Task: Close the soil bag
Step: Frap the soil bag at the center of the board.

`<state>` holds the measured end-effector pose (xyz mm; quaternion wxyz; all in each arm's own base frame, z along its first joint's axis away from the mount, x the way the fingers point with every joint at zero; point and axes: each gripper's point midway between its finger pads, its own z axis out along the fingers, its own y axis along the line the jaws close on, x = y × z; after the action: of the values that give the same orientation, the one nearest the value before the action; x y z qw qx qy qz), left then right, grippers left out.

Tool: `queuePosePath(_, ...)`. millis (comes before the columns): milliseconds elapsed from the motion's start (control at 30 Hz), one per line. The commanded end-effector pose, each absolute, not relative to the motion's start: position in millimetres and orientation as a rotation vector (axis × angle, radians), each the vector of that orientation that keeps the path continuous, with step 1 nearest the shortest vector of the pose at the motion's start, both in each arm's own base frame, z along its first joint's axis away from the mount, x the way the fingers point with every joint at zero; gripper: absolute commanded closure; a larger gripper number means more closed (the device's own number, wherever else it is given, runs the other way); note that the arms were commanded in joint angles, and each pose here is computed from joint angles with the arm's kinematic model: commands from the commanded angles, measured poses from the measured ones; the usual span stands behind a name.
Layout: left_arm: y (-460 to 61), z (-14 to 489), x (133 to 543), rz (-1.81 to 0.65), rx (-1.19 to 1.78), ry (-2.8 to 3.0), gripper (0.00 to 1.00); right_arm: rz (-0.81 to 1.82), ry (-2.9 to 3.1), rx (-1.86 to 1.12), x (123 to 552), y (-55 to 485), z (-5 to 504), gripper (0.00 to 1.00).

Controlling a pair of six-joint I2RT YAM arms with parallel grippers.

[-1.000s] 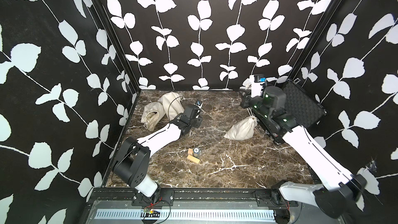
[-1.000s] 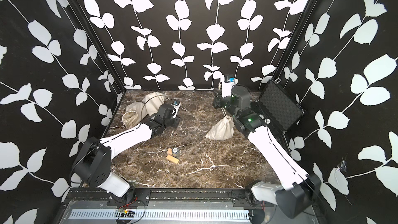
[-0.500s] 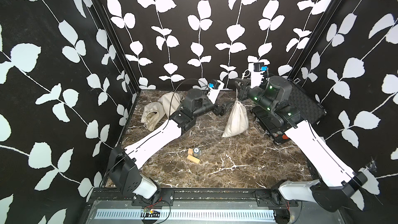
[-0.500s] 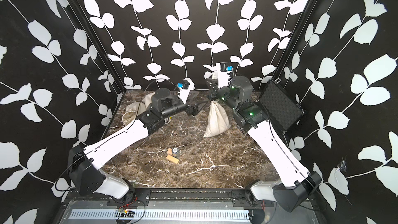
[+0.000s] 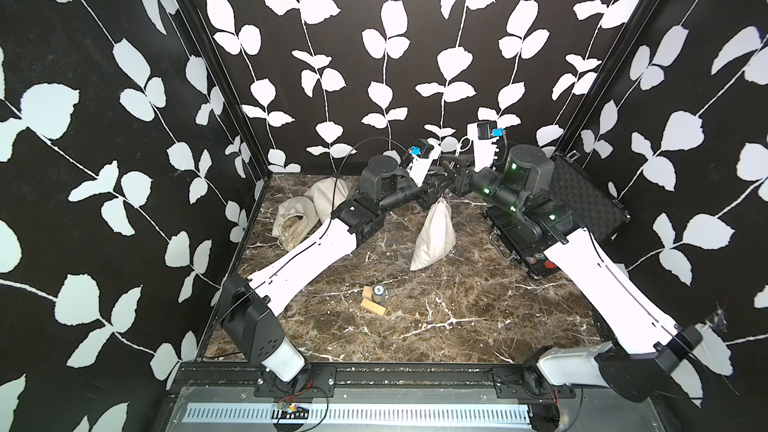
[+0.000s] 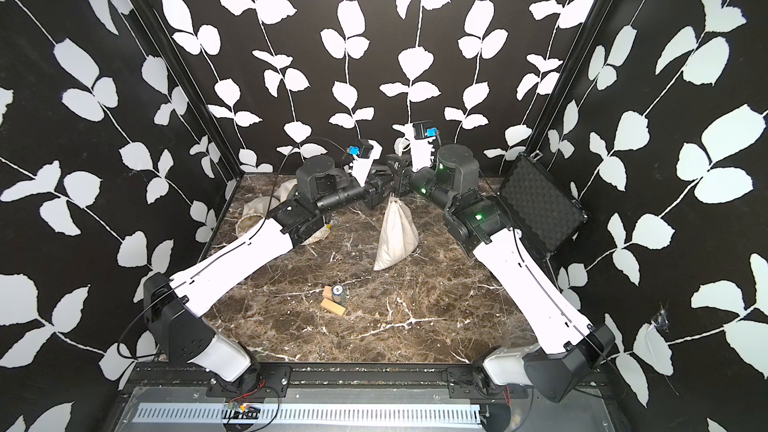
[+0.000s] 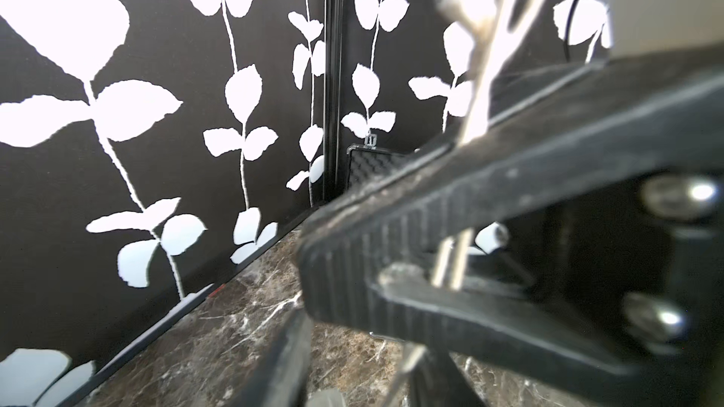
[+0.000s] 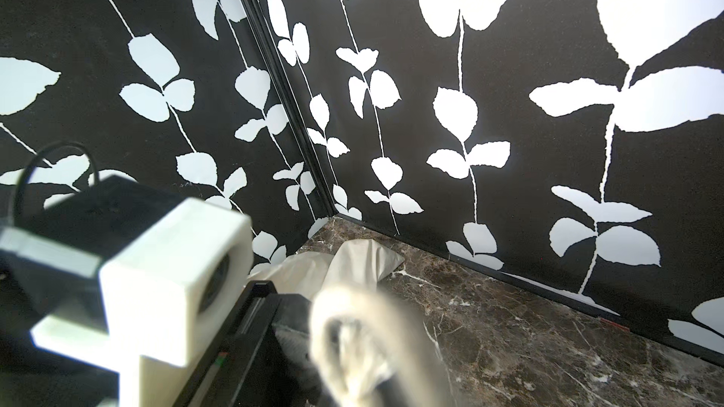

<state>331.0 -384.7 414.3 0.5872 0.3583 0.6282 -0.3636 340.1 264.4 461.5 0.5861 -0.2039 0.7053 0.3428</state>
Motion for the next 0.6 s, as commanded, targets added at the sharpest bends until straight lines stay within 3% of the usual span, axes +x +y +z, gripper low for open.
queuePosePath(0,-377,438,331,-0.797,0.83,1.415,0.74,0.817,1.559,-0.497,334,268,486,1.0)
queuePosePath(133,-377,448,328,-0.82,0.824,1.4,1.0,0.788,1.565,-0.529,333,268,478,0.98)
queuePosePath(167,-378,450,326,-0.838,0.82,1.403,1.0,0.746,1.563,-0.552,332,264,473,0.87)
queuePosePath(333,-372,443,333,-0.904,0.731,1.496,1.0,0.574,1.548,-0.537,329,227,439,0.56)
queuePosePath(567,-372,446,335,-1.05,0.67,1.525,1.0,0.567,1.603,-0.645,314,223,361,0.44)
